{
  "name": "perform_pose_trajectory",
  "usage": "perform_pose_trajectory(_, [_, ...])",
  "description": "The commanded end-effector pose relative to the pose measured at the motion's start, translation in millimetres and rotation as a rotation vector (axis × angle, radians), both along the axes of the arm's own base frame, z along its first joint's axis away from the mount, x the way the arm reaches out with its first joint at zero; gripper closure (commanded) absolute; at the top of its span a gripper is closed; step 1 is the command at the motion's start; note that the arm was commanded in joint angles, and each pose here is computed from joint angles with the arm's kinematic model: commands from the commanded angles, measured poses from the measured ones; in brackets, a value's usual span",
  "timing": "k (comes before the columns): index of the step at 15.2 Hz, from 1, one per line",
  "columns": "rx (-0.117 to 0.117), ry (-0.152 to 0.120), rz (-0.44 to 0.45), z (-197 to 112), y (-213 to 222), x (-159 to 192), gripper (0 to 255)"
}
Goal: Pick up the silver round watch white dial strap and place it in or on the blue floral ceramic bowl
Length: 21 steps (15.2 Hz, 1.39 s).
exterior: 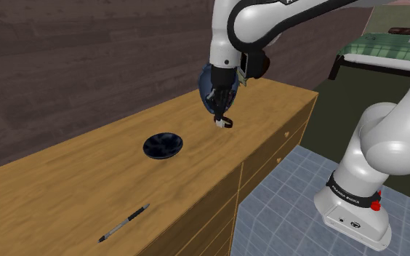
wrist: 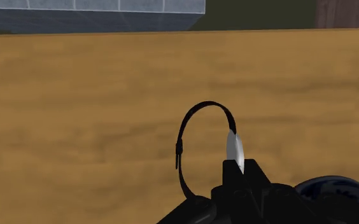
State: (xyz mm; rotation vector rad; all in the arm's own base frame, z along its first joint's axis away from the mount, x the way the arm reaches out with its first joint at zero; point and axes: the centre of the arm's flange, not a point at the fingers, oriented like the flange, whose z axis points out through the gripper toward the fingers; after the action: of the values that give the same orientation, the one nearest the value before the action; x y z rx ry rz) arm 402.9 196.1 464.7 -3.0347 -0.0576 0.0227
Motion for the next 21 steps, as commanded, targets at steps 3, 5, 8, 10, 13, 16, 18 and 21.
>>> perform_pose_trajectory(3, [0.000,0.001,0.000,7,37,33,255])
perform_pose_trajectory(5, [0.000,0.001,0.000,11,57,50,255])
perform_pose_trajectory(8, [0.000,0.001,0.000,15,87,75,255])
perform_pose_trajectory(10, [0.000,0.001,0.000,18,107,92,255])
perform_pose_trajectory(13, [0.000,0.001,0.000,23,137,118,255])
perform_pose_trajectory(16, [0.000,0.001,0.000,27,167,142,255])
perform_pose_trajectory(18, [0.000,0.001,0.000,17,167,142,255])
perform_pose_trajectory(21, [0.000,0.001,0.000,1,167,142,255])
